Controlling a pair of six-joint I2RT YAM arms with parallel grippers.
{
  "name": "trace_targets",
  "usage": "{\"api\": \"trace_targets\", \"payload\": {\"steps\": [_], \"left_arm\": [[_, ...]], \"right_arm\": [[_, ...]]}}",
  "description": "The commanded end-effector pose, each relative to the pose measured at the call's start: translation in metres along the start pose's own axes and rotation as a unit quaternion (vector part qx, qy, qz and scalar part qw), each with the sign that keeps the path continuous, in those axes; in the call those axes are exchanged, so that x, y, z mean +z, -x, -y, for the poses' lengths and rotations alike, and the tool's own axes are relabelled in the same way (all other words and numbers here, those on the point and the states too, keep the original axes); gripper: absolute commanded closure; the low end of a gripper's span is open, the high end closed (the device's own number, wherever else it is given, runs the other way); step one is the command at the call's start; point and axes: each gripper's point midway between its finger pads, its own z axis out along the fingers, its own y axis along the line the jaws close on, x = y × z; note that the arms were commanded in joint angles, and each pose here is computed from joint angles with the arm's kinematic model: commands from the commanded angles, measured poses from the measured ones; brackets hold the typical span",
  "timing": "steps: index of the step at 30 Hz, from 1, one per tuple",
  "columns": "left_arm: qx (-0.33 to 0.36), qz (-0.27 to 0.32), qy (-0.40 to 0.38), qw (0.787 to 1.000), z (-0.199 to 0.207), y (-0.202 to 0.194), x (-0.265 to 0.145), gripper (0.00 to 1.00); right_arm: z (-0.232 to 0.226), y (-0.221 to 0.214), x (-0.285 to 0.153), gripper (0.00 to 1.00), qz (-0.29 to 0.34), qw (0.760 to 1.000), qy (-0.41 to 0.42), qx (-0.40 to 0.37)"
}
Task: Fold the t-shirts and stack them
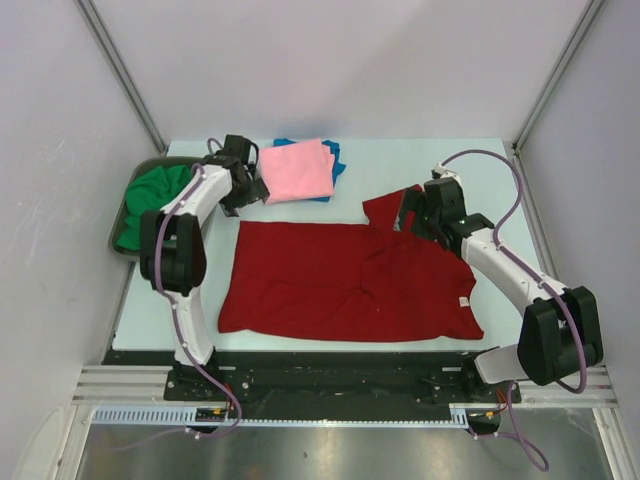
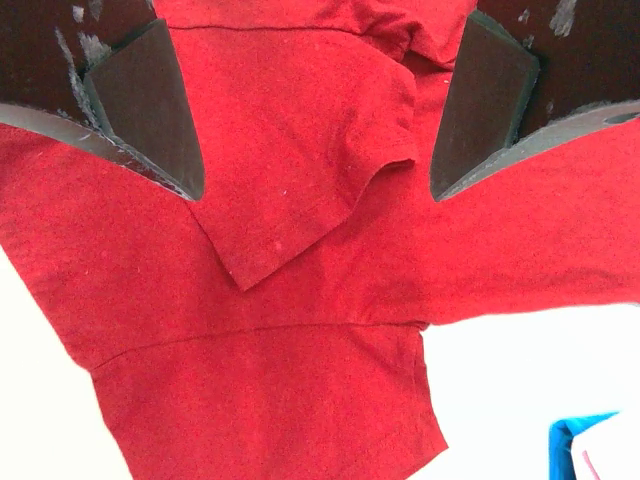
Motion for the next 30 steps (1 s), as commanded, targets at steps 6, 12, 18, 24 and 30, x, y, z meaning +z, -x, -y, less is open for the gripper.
{"api": "trace_targets", "payload": {"steps": [6,12,18,24,30], "left_arm": [[0.081,-0.042,0.09,0.992,-0.036,-0.016,0.041,0.37],[0.095,-0.047,0.115,0.988,-0.052,-0.019,0.054,0.37],[0.104,-0.037,0.107,0.988,-0.053,-0.009,0.063,0.35],[0.121,-0.041,0.097,0.987,-0.05,-0.008,0.078,0.34],[0.129,-0.05,0.071,0.988,-0.041,-0.014,0.09,0.33]], "right_arm": [[-0.005,0.043,-0.012,0.0,0.049,0.997,0.044,0.028],[-0.007,0.033,-0.003,0.0,0.032,0.998,0.05,0.031],[-0.008,0.028,-0.002,0.0,0.029,0.998,0.054,0.032],[-0.008,0.029,-0.002,0.0,0.031,0.997,0.055,0.033],[-0.008,0.029,-0.002,0.0,0.03,0.998,0.054,0.032]]}}
